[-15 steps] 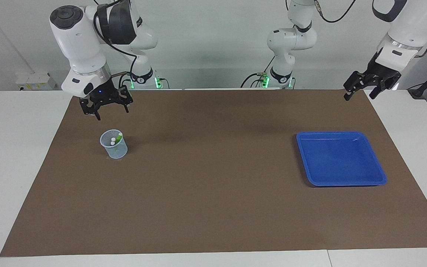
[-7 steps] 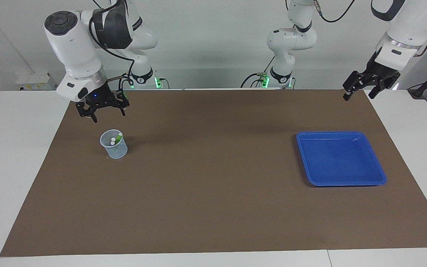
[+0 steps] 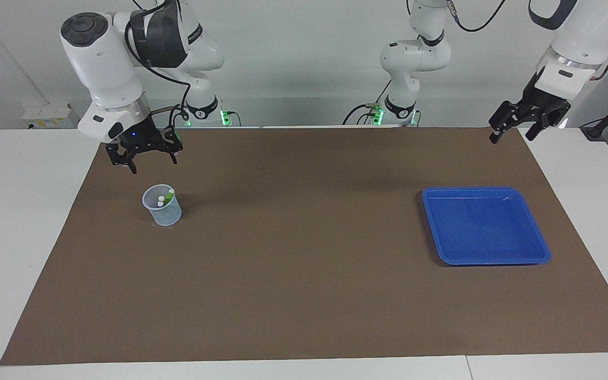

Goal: Transfer and insert pens with both arms

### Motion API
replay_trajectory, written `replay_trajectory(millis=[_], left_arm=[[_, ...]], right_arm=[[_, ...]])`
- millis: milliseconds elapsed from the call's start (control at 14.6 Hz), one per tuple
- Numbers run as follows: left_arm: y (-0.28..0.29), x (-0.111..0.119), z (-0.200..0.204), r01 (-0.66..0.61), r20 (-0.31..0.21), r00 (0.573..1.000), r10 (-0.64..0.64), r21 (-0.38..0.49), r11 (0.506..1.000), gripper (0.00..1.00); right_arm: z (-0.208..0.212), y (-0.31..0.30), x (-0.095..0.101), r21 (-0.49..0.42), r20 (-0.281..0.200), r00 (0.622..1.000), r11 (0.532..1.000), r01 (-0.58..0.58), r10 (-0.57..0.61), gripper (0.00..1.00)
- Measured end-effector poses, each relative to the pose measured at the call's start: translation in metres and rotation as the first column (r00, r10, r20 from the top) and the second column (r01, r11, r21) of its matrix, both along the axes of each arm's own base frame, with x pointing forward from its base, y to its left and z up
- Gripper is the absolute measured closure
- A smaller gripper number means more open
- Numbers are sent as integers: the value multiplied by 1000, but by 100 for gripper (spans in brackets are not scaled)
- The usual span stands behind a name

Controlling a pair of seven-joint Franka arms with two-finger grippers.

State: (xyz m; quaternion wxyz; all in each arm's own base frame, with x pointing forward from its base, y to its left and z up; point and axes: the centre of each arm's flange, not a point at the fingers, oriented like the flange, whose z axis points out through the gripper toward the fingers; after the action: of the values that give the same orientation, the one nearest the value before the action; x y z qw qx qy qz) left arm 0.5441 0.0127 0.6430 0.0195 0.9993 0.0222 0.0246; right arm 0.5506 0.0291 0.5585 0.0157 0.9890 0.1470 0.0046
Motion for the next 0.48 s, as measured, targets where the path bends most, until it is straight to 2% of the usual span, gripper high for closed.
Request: replay_trajectory(millis=[479], left_arm=[[0,0,0,0,1,1000,0,0,1000,0]], right_arm=[[2,0,0,3,6,995,995,95,-95,0]])
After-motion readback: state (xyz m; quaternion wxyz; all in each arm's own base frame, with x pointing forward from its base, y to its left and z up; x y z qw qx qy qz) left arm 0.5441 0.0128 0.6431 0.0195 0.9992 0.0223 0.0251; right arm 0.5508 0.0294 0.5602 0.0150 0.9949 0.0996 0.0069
